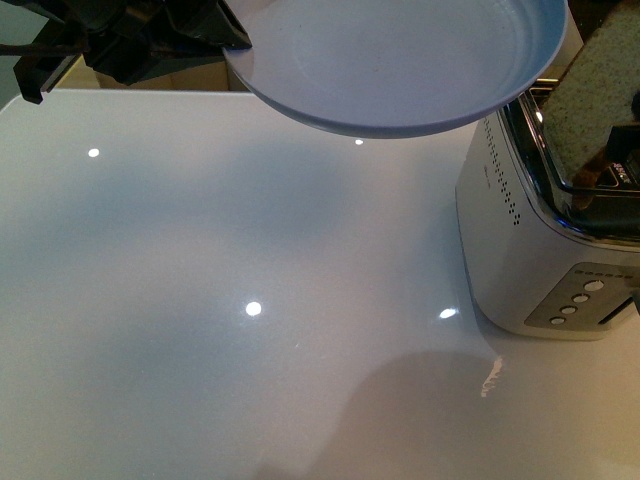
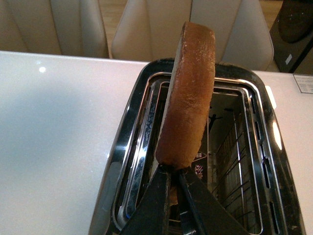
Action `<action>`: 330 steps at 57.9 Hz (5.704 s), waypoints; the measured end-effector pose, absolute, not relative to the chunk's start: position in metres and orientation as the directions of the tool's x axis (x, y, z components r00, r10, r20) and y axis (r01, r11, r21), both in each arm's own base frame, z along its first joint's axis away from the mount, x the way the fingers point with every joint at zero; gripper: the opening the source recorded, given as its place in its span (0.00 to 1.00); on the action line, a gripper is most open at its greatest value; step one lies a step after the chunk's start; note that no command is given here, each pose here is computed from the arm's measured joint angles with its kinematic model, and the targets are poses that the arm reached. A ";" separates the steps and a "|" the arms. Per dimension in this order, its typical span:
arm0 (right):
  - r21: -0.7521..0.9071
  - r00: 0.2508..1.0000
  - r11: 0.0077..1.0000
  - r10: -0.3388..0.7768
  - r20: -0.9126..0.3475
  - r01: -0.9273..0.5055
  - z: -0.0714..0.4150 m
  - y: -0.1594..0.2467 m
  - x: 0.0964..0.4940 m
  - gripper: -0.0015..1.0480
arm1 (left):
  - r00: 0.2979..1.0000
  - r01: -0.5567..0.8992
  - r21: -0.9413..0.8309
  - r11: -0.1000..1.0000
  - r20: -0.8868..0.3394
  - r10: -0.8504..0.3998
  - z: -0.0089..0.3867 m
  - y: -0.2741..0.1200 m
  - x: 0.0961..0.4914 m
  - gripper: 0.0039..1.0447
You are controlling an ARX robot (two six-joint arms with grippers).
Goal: Left arm holds plate, right arm toasts bread
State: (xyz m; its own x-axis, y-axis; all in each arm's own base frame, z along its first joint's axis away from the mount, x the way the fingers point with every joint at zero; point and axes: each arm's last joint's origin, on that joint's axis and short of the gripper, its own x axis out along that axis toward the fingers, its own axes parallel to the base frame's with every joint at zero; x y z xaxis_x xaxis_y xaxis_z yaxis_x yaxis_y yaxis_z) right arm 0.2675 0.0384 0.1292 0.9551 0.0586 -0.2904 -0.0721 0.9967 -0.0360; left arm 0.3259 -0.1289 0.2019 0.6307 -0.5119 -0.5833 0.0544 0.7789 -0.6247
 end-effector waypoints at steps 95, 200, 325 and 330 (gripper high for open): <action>-0.010 1.000 1.000 0.001 -0.008 -0.001 0.190 0.000 0.143 0.02 | 0.631 0.056 -0.625 0.778 -0.582 -0.513 0.203 -0.129 0.326 0.03; -0.007 1.000 1.000 0.002 0.015 -0.001 0.170 0.000 0.097 0.40 | 0.632 0.057 -0.626 0.778 -0.580 -0.514 0.203 -0.129 0.326 0.03; -0.006 1.000 1.000 0.002 0.015 -0.001 0.170 0.000 0.097 0.91 | 0.562 -0.160 -0.451 0.878 -0.773 -0.295 -0.006 0.085 0.380 0.03; -0.006 1.000 1.000 0.002 0.015 -0.001 0.170 0.000 0.097 0.91 | 0.545 -0.163 -0.458 0.874 -0.780 -0.307 -0.016 0.082 0.375 0.03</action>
State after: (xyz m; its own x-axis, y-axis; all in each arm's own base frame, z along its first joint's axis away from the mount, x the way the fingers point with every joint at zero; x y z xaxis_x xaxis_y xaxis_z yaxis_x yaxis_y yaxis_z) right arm 0.0968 0.0003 0.1698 0.9999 0.0015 0.0154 -0.0014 1.0000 -0.0063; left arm 0.3751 0.0820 -0.0155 0.5453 -0.3071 -0.7799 -0.1627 0.8740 -0.4579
